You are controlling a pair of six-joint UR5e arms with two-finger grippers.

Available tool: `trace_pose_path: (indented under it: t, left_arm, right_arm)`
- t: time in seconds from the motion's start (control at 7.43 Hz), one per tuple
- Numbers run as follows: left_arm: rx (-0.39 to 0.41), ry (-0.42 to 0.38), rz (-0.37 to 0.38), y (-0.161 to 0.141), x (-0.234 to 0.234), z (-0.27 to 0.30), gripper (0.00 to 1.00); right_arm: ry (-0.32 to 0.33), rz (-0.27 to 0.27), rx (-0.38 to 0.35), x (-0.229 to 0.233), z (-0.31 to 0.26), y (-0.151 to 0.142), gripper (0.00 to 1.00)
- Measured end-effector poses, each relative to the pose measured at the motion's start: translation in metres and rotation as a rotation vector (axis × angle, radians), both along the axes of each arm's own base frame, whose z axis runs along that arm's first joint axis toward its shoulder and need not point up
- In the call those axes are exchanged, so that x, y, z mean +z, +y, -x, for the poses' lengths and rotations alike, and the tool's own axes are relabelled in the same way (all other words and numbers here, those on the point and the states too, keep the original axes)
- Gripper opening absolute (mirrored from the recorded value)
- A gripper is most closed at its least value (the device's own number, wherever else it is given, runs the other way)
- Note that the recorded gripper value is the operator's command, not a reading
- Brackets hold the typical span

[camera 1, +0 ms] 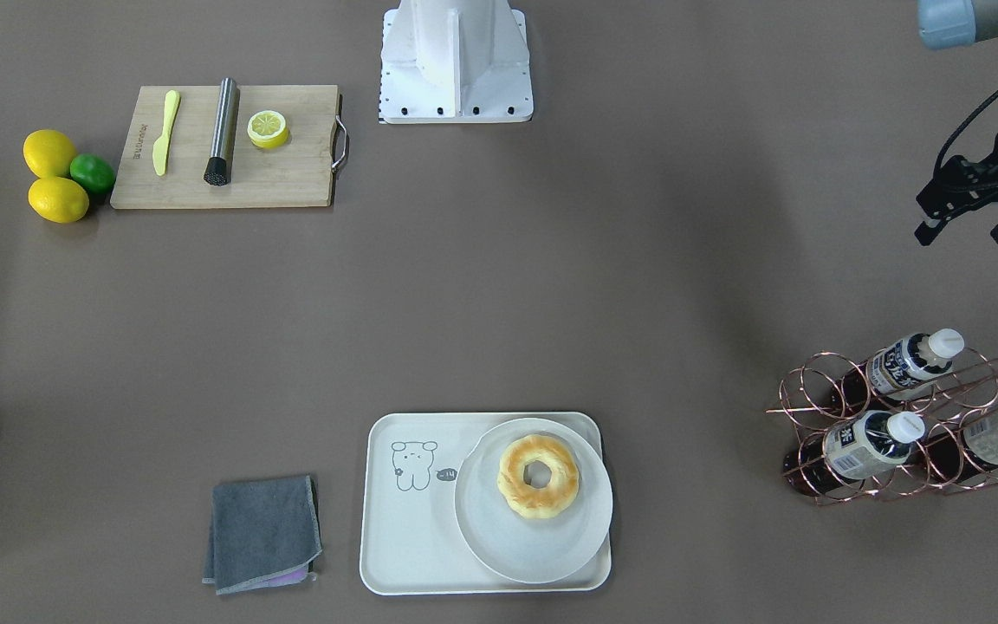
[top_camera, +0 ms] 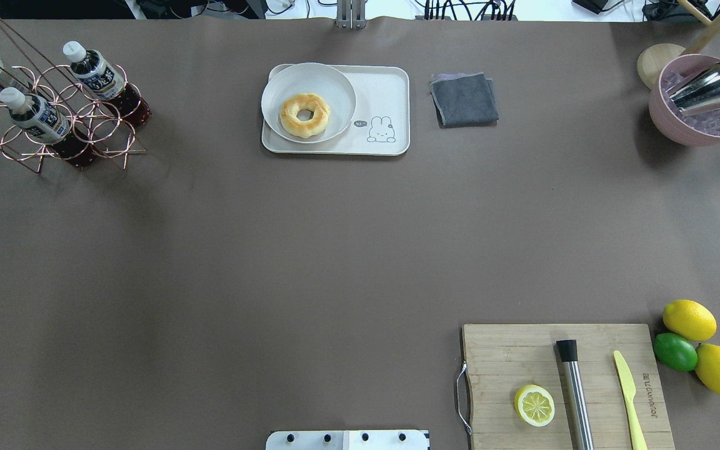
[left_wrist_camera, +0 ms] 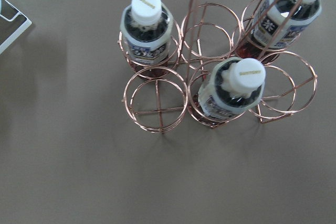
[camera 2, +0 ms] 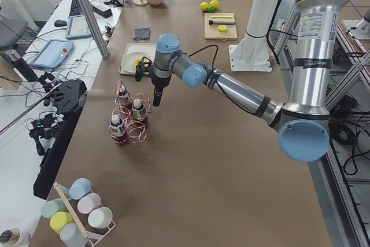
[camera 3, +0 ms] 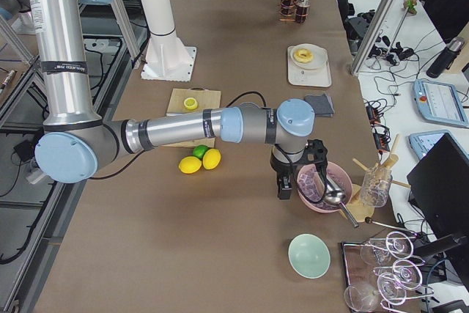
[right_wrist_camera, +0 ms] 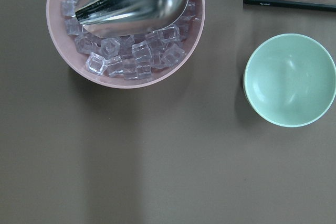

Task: Place tea on tray
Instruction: 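Reach the left gripper into the copper rack and grasp a tea bottle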

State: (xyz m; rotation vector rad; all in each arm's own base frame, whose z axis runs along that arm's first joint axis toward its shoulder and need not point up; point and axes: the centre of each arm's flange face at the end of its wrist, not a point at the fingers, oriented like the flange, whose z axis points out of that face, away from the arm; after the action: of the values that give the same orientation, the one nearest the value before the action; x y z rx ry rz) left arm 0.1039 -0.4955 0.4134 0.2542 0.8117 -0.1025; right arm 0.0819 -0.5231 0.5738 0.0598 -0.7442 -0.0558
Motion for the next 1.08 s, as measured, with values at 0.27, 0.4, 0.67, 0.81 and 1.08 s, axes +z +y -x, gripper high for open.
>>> trace_pose_path:
  t: [0.27,0.4,0.67,0.81,1.08]
  left_arm:
    - [-0.029,-0.006,0.031,-0.022,0.000,-0.018,0.98]
    - [-0.044,-0.024,0.032,-0.035,0.003,-0.023,0.97]
    - [-0.057,-0.042,0.025,-0.057,0.001,-0.031,0.97]
    - [-0.055,-0.045,0.023,-0.065,0.001,-0.035,0.96]
    - [-0.055,-0.035,-0.003,-0.078,0.009,-0.041,0.92]
  right_arm:
    - [-0.003,0.002,-0.002,0.001,0.001,0.001,1.00]
    - [-0.013,0.003,-0.001,0.001,0.002,0.001,1.00]
    - [-0.022,0.005,-0.001,0.001,0.003,0.001,1.00]
    - [-0.023,0.005,-0.001,0.001,0.003,0.001,1.00]
    - [-0.024,0.003,-0.001,0.001,0.003,0.000,1.00]
